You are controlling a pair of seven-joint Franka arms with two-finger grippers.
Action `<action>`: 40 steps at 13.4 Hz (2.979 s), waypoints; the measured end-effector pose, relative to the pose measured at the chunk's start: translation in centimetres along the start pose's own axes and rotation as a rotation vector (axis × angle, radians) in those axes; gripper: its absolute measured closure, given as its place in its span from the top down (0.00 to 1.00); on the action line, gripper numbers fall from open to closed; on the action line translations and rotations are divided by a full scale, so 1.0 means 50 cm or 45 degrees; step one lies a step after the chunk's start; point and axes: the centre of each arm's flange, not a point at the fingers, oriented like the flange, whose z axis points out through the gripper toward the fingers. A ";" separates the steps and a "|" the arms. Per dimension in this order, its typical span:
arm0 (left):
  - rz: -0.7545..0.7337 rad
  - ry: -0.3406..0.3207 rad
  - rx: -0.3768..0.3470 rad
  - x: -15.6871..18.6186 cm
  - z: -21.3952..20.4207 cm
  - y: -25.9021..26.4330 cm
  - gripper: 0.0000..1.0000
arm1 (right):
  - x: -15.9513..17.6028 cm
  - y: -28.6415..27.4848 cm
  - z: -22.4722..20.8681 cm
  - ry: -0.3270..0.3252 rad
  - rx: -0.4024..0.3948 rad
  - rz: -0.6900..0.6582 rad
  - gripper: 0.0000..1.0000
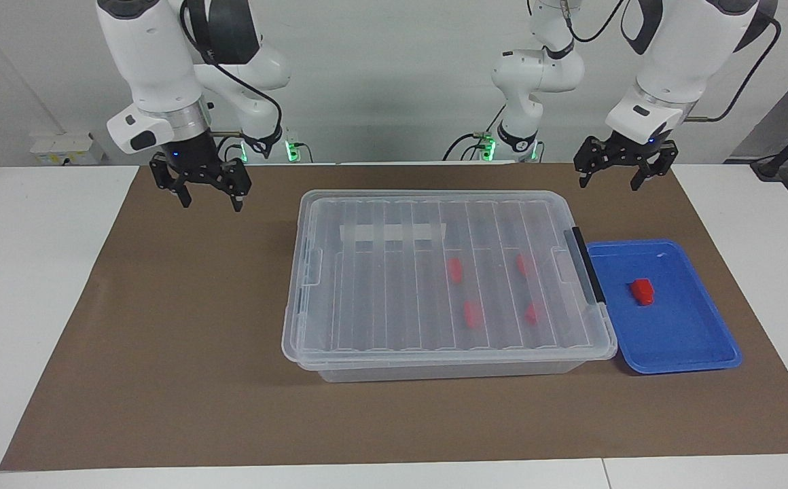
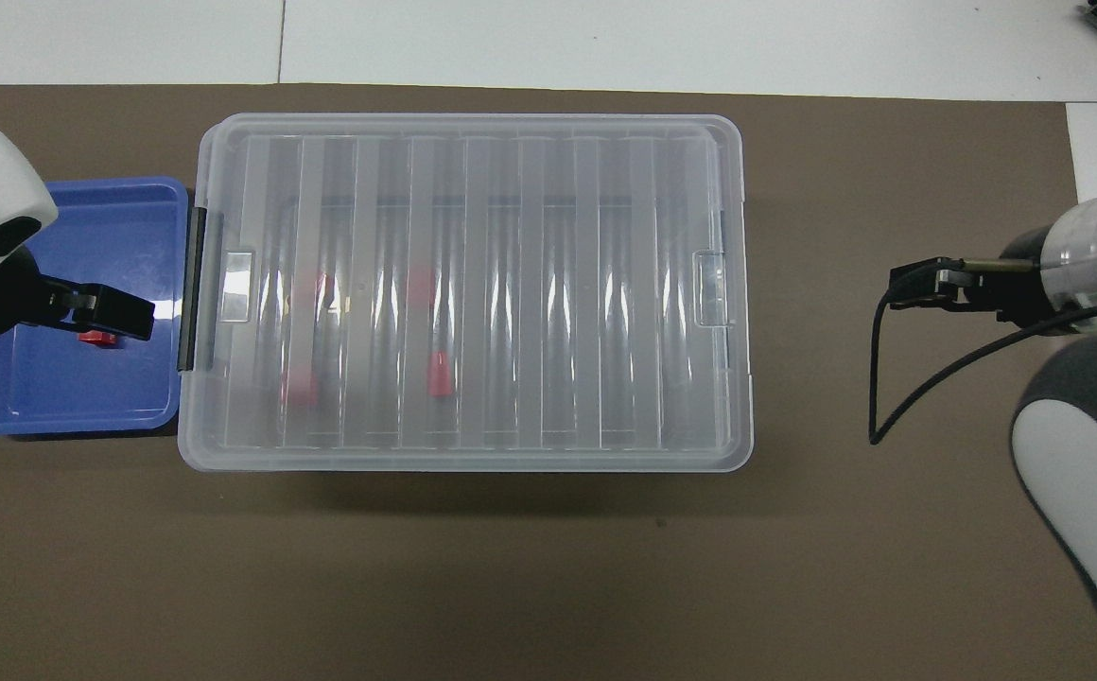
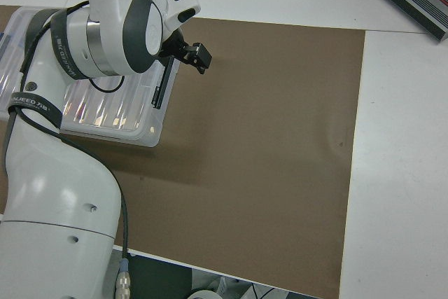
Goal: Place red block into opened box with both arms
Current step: 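Move the right gripper toward the edge of the clear lid, then grasp the clear lid edge with the right gripper, then slide the clear lid away from the left gripper with the right gripper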
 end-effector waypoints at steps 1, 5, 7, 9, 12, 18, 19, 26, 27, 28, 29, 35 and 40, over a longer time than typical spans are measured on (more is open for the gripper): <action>0.000 0.000 0.000 0.000 0.000 0.000 1.00 | -0.004 -0.023 0.013 0.006 0.005 -0.008 1.00; 0.000 0.000 0.000 0.000 0.000 0.000 1.00 | -0.010 -0.095 0.060 0.013 0.019 -0.068 1.00; 0.000 0.000 0.000 0.000 0.000 0.000 1.00 | 0.002 -0.105 0.085 0.024 0.026 -0.070 1.00; 0.000 0.000 0.000 0.000 0.000 0.000 1.00 | 0.014 -0.114 0.110 0.036 0.026 -0.062 1.00; 0.000 0.000 0.000 0.000 0.000 0.000 1.00 | 0.017 -0.158 0.142 0.059 0.034 -0.085 0.99; 0.000 0.000 0.000 0.000 0.000 0.000 1.00 | -0.001 -0.179 0.190 0.015 0.020 -0.110 0.95; 0.000 0.000 0.000 0.000 0.000 0.000 1.00 | -0.006 -0.181 0.196 0.007 0.017 -0.115 0.95; 0.000 0.000 0.000 0.000 0.000 0.000 1.00 | -0.041 -0.171 0.219 -0.031 -0.008 -0.124 0.95; 0.000 0.000 0.000 0.000 0.000 0.000 1.00 | -0.045 -0.169 0.221 -0.034 -0.016 -0.128 0.95; 0.000 0.000 0.000 0.000 0.000 0.000 1.00 | -0.050 -0.167 0.224 -0.039 -0.025 -0.132 0.95; 0.000 0.000 0.000 0.000 0.000 0.000 1.00 | -0.053 -0.164 0.226 -0.047 -0.035 -0.138 0.95; 0.000 0.000 0.000 0.000 0.000 0.000 1.00 | -0.063 -0.137 0.226 -0.063 -0.057 -0.200 0.95; 0.000 0.000 0.000 0.000 0.000 0.000 1.00 | -0.048 -0.039 0.223 -0.101 -0.078 -0.272 0.95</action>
